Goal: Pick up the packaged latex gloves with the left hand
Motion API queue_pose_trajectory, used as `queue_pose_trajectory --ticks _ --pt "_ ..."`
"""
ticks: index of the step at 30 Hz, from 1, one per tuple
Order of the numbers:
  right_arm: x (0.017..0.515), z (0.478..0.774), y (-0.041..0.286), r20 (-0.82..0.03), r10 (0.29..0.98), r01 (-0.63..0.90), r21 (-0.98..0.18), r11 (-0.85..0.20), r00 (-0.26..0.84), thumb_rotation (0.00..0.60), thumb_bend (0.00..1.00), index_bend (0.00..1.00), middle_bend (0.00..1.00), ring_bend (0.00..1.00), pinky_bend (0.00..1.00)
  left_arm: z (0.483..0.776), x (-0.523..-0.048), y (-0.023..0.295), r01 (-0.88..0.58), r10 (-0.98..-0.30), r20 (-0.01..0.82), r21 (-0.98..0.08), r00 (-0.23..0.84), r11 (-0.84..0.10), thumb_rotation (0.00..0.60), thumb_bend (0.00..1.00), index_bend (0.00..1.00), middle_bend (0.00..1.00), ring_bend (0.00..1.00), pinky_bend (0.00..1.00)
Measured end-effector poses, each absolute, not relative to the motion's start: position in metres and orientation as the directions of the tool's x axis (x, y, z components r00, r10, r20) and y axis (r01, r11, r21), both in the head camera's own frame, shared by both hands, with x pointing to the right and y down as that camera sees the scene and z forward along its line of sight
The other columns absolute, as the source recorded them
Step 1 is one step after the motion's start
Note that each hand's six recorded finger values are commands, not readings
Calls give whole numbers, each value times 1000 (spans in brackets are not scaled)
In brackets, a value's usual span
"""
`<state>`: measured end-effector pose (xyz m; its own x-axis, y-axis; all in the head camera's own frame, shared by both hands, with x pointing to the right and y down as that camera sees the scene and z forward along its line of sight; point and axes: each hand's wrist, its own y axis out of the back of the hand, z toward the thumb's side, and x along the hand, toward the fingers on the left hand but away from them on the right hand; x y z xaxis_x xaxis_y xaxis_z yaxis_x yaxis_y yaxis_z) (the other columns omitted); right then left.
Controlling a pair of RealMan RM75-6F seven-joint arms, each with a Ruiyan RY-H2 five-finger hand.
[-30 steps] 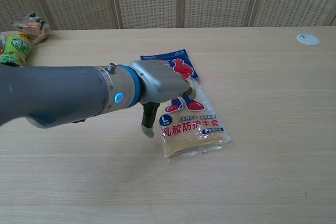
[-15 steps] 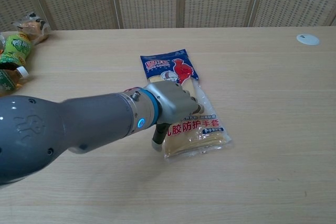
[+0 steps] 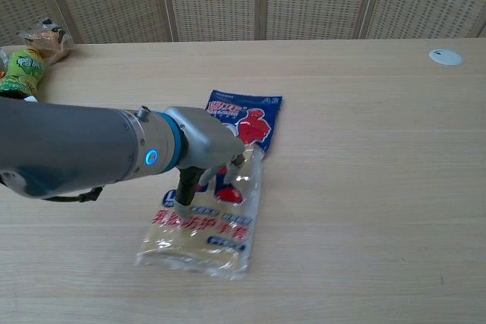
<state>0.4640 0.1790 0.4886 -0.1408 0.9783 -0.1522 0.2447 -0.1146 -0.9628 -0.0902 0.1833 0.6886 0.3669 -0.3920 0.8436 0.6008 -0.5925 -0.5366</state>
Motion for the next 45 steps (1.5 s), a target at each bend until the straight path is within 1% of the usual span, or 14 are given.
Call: queue_pose_trajectory --ticks 3,4,6,7,8,10,11,14,18,22,27,32,36,45 --pt "464 488 179 -152 978 247 -962 -114 -141 600 147 85 42 0 130 683 -88 178 583 -404 825 -565 396 -584 600 0 357 466 354 198" --pt "465 488 179 -152 978 246 -963 -114 -141 600 147 85 42 0 130 681 -86 177 575 -407 816 -579 411 -579 600 0 342 423 323 190" --pt "465 488 179 -152 978 247 -962 -114 -141 600 148 85 42 0 130 677 -80 175 558 -415 789 -614 453 -558 600 0 294 289 210 150" --pt "465 488 179 -153 978 247 -962 -114 -141 600 147 85 43 0 130 675 -77 174 554 -418 776 -630 472 -544 600 0 250 177 122 106" --pt "465 488 179 -153 978 247 -962 -115 -141 600 146 85 43 0 130 673 -75 173 552 -421 762 -647 492 -525 600 0 168 66 41 49" --pt "465 488 179 -153 978 248 -962 -115 -142 600 146 86 43 0 131 671 -70 172 560 -423 728 -686 540 -465 600 0 49 0 0 3" --pt "465 488 179 -153 978 249 -962 -114 -142 600 147 87 43 0 131 670 -69 172 568 -421 714 -700 560 -432 600 0 4 0 0 0" --pt "466 488 179 -152 978 251 -961 -112 -144 600 146 94 42 0 130 669 -66 174 597 -399 670 -741 626 -307 600 0 0 0 0 0" --pt "467 487 178 -151 978 253 -961 -110 -148 600 146 94 43 0 130 669 -70 180 614 -332 622 -776 710 -141 600 0 0 0 0 0" --pt "466 488 178 -152 977 251 -961 -112 -146 600 146 95 43 0 130 672 -82 186 612 -254 602 -789 757 -48 600 0 0 0 0 0" --pt "464 489 179 -155 977 247 -962 -116 -144 600 148 94 43 0 130 675 -103 192 594 -165 589 -804 791 -21 600 0 0 0 0 0" --pt "464 491 179 -160 977 242 -963 -121 -145 600 147 94 43 0 130 675 -124 194 570 -100 570 -821 815 -31 600 0 0 0 0 0" --pt "463 491 179 -159 977 238 -964 -122 -144 600 146 95 43 0 130 674 -143 194 558 -46 558 -830 829 -7 600 0 0 0 0 0" --pt "459 493 180 -162 977 228 -965 -128 -137 600 147 95 42 0 130 673 -186 183 531 38 532 -847 846 37 600 0 0 0 0 0"
